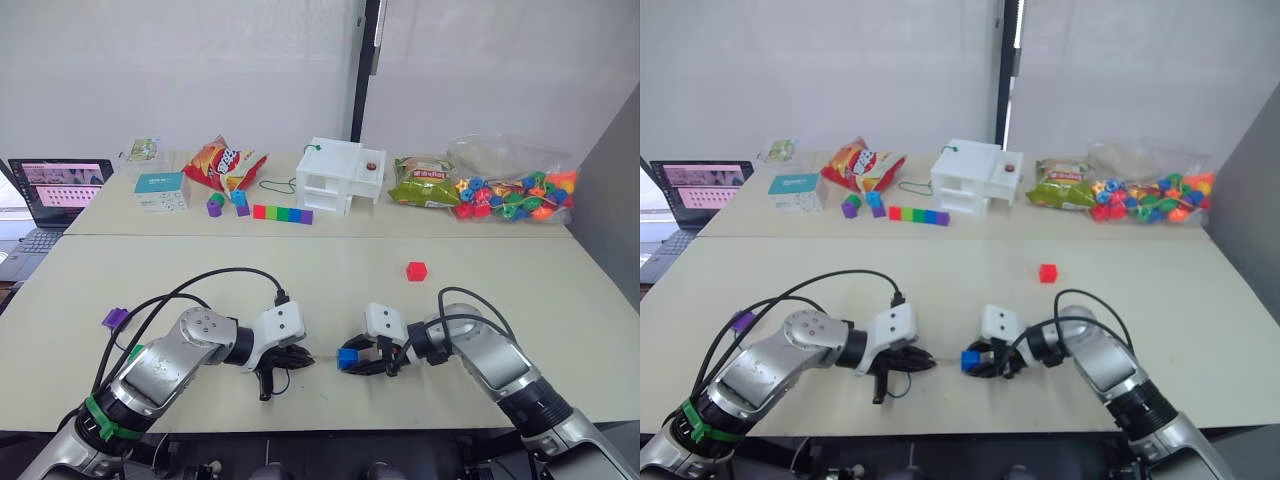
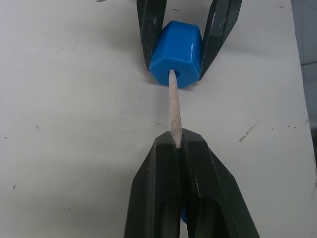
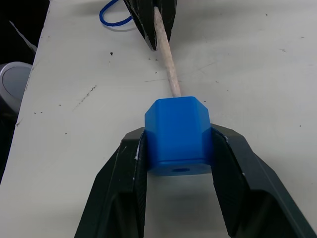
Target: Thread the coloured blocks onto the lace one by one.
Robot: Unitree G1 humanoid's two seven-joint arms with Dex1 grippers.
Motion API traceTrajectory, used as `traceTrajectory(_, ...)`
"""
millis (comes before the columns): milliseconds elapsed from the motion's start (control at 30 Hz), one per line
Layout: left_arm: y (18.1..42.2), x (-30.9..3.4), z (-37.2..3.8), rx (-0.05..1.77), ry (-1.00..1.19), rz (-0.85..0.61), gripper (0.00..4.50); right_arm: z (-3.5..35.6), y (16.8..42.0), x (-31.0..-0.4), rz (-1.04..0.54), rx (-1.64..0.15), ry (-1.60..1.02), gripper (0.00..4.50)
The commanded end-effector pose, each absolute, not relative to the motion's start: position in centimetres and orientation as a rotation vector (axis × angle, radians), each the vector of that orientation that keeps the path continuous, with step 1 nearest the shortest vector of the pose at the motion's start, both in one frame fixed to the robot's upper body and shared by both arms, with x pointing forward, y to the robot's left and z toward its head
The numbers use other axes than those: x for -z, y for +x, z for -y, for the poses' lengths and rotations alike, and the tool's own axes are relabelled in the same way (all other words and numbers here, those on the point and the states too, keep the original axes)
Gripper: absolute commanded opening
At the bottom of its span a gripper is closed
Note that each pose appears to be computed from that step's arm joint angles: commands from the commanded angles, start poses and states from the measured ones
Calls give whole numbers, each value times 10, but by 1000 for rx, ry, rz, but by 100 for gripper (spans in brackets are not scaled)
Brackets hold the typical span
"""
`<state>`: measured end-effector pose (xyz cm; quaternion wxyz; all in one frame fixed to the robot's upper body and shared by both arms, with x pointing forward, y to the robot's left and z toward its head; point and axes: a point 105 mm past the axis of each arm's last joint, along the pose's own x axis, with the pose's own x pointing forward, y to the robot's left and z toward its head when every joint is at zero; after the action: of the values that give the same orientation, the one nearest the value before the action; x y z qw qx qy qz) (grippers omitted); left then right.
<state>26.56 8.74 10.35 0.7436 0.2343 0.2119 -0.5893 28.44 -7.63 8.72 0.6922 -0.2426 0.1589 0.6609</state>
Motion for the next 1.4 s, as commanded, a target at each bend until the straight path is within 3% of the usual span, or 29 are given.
traceTrajectory(33,260,-108,-78,1324,512,-428,0,78,281,-89,-353,-1494,-565,132)
traceTrajectory(367,272,-111,-52,1343,496,-386,0,79,279,-88,-361,-1489,-558,132)
traceTrajectory(567,267,-114,-28,1422,473,-354,0,78,281,-88,-364,-1476,-553,132)
traceTrajectory(967,270,-112,-21,1448,438,-322,0,73,281,-87,-364,-1465,-534,132)
traceTrajectory(1000,271,-114,-25,1439,420,-318,53,73,281,-87,-368,-1460,-537,132)
traceTrajectory(1033,269,-115,-30,1444,409,-324,66,74,281,-86,-371,-1457,-537,132)
traceTrajectory(1233,267,-111,-59,1371,402,-376,259,77,282,-85,-379,-1437,-535,132)
traceTrajectory(1400,264,-102,-79,1307,380,-439,263,78,284,-84,-382,-1421,-538,132)
